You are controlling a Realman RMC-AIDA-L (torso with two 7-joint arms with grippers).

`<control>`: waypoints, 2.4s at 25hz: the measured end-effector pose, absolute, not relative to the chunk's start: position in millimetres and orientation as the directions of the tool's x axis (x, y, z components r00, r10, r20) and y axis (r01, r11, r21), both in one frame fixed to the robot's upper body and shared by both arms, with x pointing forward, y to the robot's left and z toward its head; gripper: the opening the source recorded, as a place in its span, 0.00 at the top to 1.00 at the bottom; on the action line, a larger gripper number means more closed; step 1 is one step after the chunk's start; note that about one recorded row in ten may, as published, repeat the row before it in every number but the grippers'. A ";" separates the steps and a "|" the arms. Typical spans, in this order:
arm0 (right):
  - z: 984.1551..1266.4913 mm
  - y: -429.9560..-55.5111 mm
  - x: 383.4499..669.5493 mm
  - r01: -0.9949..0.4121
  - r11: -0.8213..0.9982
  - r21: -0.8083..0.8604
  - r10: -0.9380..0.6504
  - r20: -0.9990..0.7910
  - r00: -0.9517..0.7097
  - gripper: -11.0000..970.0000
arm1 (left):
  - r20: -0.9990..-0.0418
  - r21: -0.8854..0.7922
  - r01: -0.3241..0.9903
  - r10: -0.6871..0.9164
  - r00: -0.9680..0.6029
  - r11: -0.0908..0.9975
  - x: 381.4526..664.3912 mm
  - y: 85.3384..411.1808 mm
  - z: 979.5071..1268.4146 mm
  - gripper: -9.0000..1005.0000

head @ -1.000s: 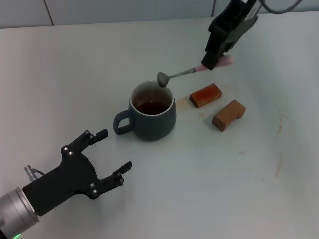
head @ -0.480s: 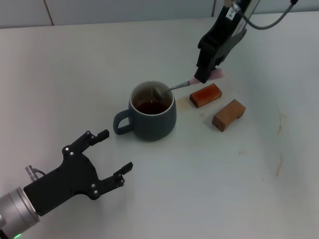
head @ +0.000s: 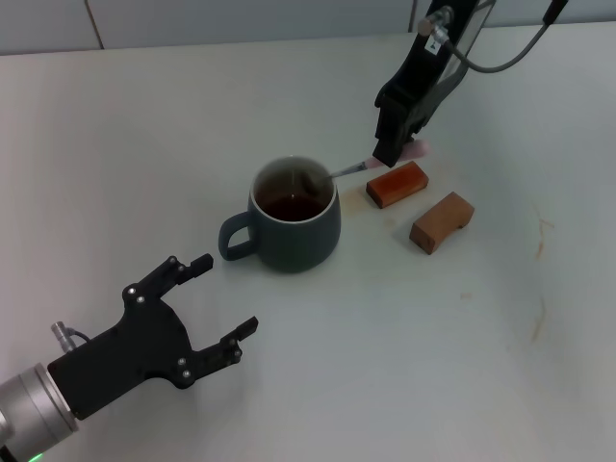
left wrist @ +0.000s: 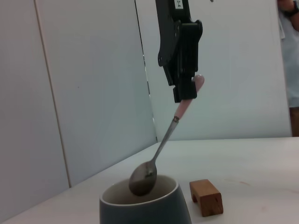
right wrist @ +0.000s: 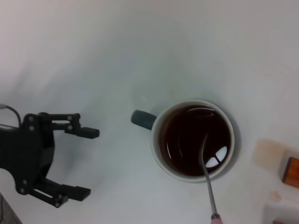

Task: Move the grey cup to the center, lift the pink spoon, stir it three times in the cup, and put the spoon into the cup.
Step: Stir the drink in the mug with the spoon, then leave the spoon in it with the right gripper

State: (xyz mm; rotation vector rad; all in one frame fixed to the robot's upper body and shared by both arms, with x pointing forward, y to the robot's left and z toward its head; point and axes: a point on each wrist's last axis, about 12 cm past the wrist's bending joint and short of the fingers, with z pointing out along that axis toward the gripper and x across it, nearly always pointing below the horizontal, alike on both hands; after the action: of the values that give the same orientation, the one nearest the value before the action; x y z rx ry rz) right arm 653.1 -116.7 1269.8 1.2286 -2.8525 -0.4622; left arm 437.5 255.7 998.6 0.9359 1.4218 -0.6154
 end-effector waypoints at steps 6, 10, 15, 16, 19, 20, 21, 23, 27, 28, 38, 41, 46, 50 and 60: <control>1260.1 -113.8 653.0 -0.712 0.651 0.263 -0.714 -0.109 -0.692 0.87 | -0.980 0.174 0.834 0.172 0.096 0.524 438.6 254.8 998.9 0.15; 1258.6 -113.4 653.6 -0.711 0.653 0.262 -0.711 -0.112 -0.694 0.87 | -0.980 0.175 0.834 0.173 0.097 0.523 439.0 254.6 999.0 0.15; 1255.3 -109.3 651.7 -0.718 0.640 0.276 -0.721 -0.108 -0.684 0.87 | -0.980 0.176 0.834 0.174 0.098 0.523 439.1 254.2 998.9 0.15; 1254.4 -106.5 650.6 -0.722 0.631 0.284 -0.727 -0.111 -0.678 0.87 | -0.980 0.177 0.834 0.174 0.098 0.522 439.4 253.9 998.9 0.15; 1254.3 -102.7 649.4 -0.729 0.619 0.291 -0.733 -0.117 -0.670 0.87 | -0.980 0.177 0.835 0.174 0.098 0.522 439.8 253.4 998.9 0.15; 1254.2 -101.0 648.9 -0.732 0.615 0.293 -0.736 -0.120 -0.666 0.87 | -0.980 0.177 0.835 0.174 0.098 0.522 439.8 253.3 998.9 0.15; 1254.3 -99.7 648.6 -0.734 0.612 0.294 -0.738 -0.122 -0.663 0.87 | -0.980 0.177 0.835 0.174 0.099 0.522 439.8 253.0 998.9 0.15; 1254.8 -98.2 649.2 -0.738 0.610 0.289 -0.739 -0.129 -0.661 0.87 | -0.980 0.178 0.835 0.173 0.101 0.521 439.9 252.7 999.0 0.15; 1257.6 -100.4 653.2 -0.739 0.618 0.269 -0.733 -0.144 -0.665 0.87 | -0.980 0.179 0.835 0.173 0.102 0.521 439.9 252.5 999.1 0.15; 1258.0 -102.0 654.1 -0.737 0.621 0.266 -0.730 -0.145 -0.667 0.87 | -0.980 0.179 0.835 0.173 0.103 0.520 439.9 252.4 999.2 0.15; 1255.8 -113.8 652.7 -0.718 0.644 0.265 -0.723 -0.097 -0.684 0.87 | -0.980 0.178 0.834 0.175 0.099 0.522 440.1 253.8 999.1 0.15; 1254.4 -108.5 649.7 -0.724 0.634 0.272 -0.732 -0.091 -0.675 0.87 | -0.979 0.178 0.834 0.176 0.099 0.522 440.0 254.0 999.1 0.15; 1253.1 -94.2 647.2 -0.749 0.604 0.274 -0.751 -0.118 -0.649 0.87 | -0.980 0.177 0.835 0.173 0.099 0.521 440.0 253.4 999.2 0.15; 1253.7 -88.0 652.1 -0.761 0.600 0.246 -0.748 -0.165 -0.643 0.87 | -0.980 0.178 0.835 0.172 0.102 0.521 439.8 252.5 999.1 0.15; 1256.8 -104.7 657.6 -0.739 0.631 0.235 -0.727 -0.152 -0.669 0.87 | -0.980 0.173 0.836 0.171 0.097 0.520 436.4 252.5 997.8 0.15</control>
State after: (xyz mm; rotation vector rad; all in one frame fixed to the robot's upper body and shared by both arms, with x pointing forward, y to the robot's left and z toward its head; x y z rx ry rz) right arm 657.6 -104.7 1256.8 1.2936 -2.8757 -0.4450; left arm 436.4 252.5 997.8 0.9420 1.4173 -0.6203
